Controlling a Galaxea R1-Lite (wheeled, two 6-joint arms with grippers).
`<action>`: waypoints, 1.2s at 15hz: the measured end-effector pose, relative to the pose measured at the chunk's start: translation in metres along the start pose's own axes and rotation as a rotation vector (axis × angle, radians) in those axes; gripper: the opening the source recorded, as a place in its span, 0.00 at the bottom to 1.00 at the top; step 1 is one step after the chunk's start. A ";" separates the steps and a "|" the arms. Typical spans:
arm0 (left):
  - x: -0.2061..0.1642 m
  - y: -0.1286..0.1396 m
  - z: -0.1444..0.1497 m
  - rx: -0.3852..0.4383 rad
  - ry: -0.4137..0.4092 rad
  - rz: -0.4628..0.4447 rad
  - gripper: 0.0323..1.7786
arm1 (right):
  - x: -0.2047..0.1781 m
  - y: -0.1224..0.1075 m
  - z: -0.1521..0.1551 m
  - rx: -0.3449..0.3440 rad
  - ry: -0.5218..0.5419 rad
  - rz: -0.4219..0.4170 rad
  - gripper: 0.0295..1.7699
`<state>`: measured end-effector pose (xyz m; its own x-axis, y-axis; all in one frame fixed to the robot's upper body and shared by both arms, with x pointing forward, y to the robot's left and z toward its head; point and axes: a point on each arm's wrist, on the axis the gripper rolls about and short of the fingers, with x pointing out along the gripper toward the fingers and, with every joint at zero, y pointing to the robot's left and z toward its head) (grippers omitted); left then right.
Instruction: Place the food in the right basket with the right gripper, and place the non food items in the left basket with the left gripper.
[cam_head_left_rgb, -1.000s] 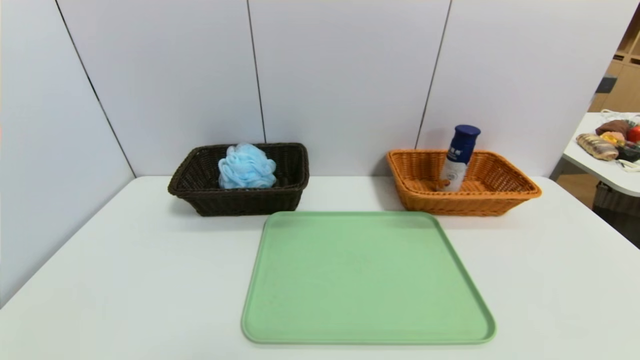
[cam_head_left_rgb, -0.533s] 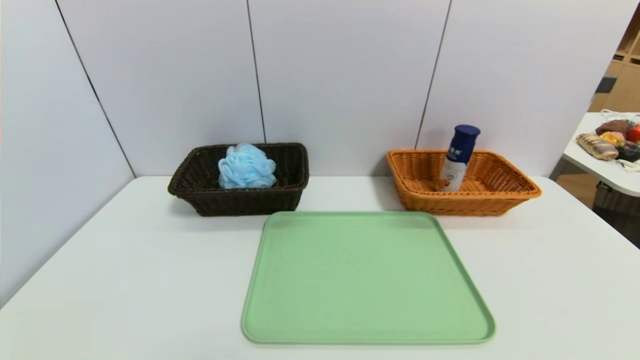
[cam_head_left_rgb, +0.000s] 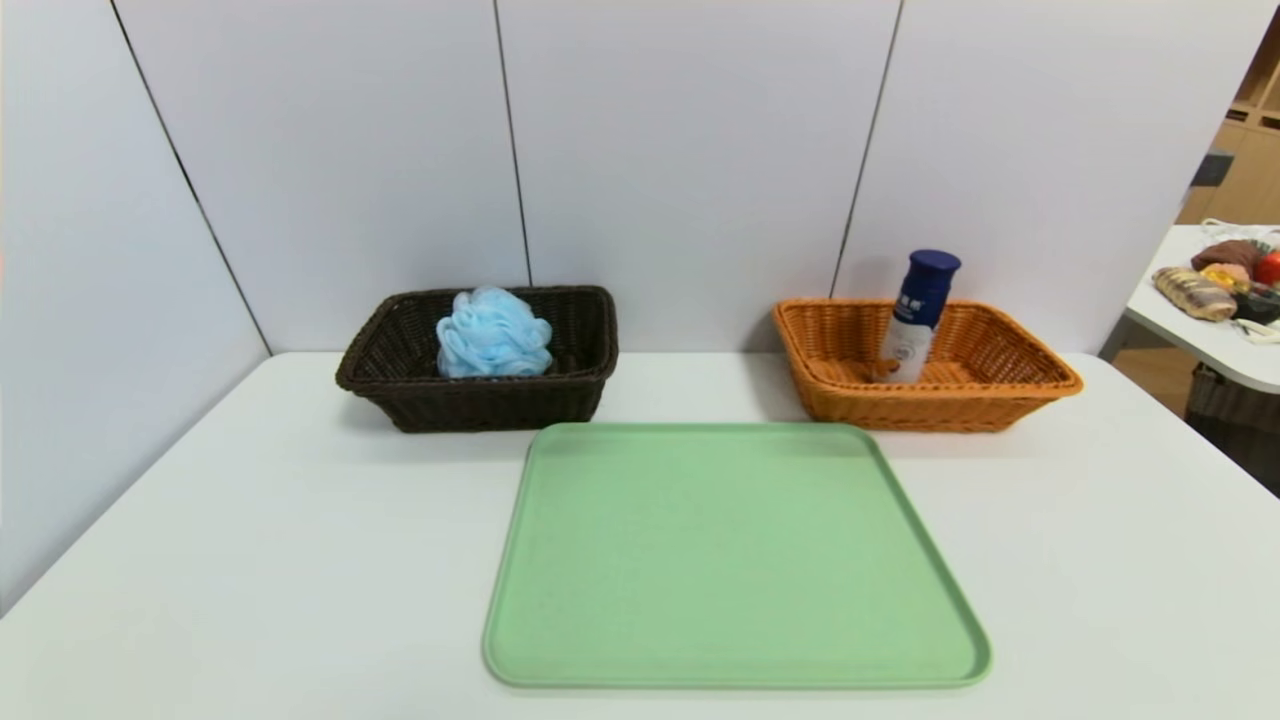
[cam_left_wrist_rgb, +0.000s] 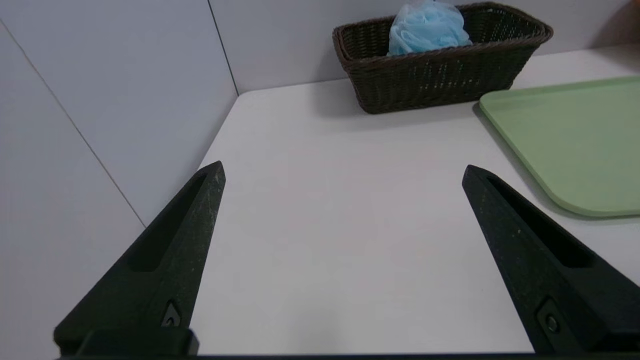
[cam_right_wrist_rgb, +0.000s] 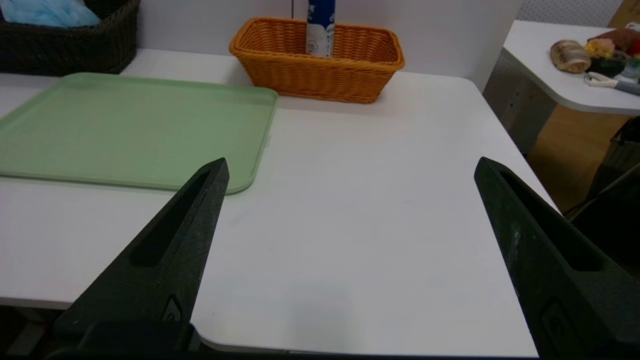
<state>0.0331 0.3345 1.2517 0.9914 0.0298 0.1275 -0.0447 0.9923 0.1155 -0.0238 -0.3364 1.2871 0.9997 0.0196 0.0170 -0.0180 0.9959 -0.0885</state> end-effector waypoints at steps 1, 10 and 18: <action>0.000 0.000 0.002 -0.002 -0.035 0.004 0.95 | 0.000 0.000 0.000 0.002 -0.028 -0.005 0.96; 0.013 -0.002 -0.010 -0.003 -0.154 -0.006 0.95 | 0.046 -0.001 -0.021 0.008 -0.193 -0.092 0.96; 0.027 -0.008 -0.054 0.000 -0.033 -0.018 0.95 | 0.086 0.004 -0.077 -0.012 -0.199 -0.098 0.96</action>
<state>0.0667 0.3339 1.2012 0.9875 0.0077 0.1574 -0.0266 0.9926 0.1184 0.0633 -0.3380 1.2119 0.9732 -0.0596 0.2219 0.0809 0.9928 -0.0881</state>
